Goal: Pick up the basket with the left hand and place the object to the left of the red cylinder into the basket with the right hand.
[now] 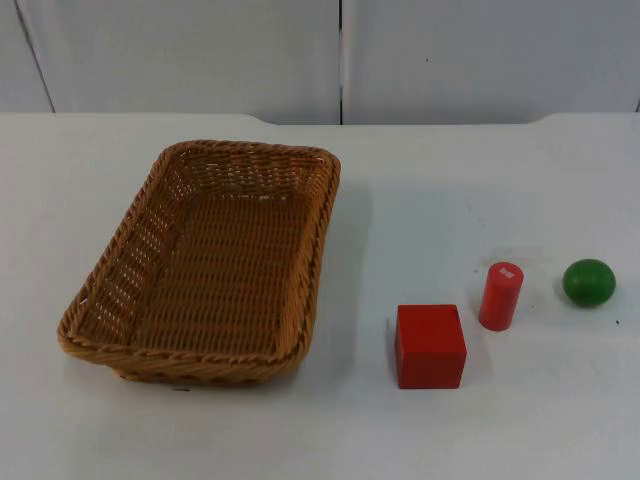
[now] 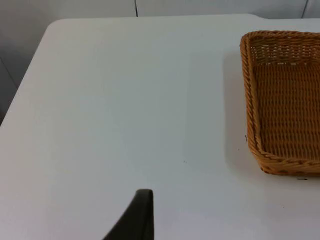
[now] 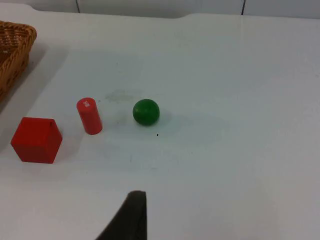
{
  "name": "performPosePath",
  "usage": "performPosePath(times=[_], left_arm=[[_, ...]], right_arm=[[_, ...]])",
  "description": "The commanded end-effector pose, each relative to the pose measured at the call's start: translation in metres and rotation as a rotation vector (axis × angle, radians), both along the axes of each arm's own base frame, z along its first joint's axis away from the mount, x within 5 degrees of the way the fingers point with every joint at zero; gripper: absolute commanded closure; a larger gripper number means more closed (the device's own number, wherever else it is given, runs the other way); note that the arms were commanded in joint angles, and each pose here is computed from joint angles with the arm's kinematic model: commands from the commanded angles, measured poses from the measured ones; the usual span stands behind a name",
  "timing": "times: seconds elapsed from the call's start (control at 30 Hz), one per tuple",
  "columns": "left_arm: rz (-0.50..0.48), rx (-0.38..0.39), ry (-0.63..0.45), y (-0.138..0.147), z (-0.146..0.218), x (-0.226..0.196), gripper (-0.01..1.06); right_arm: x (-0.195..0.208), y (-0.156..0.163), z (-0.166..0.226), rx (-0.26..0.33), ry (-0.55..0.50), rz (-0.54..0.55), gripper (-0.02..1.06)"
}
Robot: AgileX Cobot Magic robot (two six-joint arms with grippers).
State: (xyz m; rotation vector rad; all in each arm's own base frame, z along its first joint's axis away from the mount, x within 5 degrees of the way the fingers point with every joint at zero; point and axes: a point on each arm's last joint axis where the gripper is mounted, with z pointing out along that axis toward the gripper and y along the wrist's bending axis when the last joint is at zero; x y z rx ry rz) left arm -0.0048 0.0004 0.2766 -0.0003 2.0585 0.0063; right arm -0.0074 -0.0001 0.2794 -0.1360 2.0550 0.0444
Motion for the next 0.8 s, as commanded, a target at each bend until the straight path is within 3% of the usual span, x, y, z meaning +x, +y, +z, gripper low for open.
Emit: performPosePath(times=[0.0,0.77], left_arm=[[0.012,0.016,0.003,0.0016,-0.0016,-0.0001,0.0],[0.025,0.036,0.003,0.0035,-0.0015,-0.0001,0.0]], right_arm=[[-0.0002,0.0001,0.0007,0.002,-0.012,0.001,-0.01],[-0.0002,0.0001,0.0007,0.002,-0.012,0.001,-0.01]])
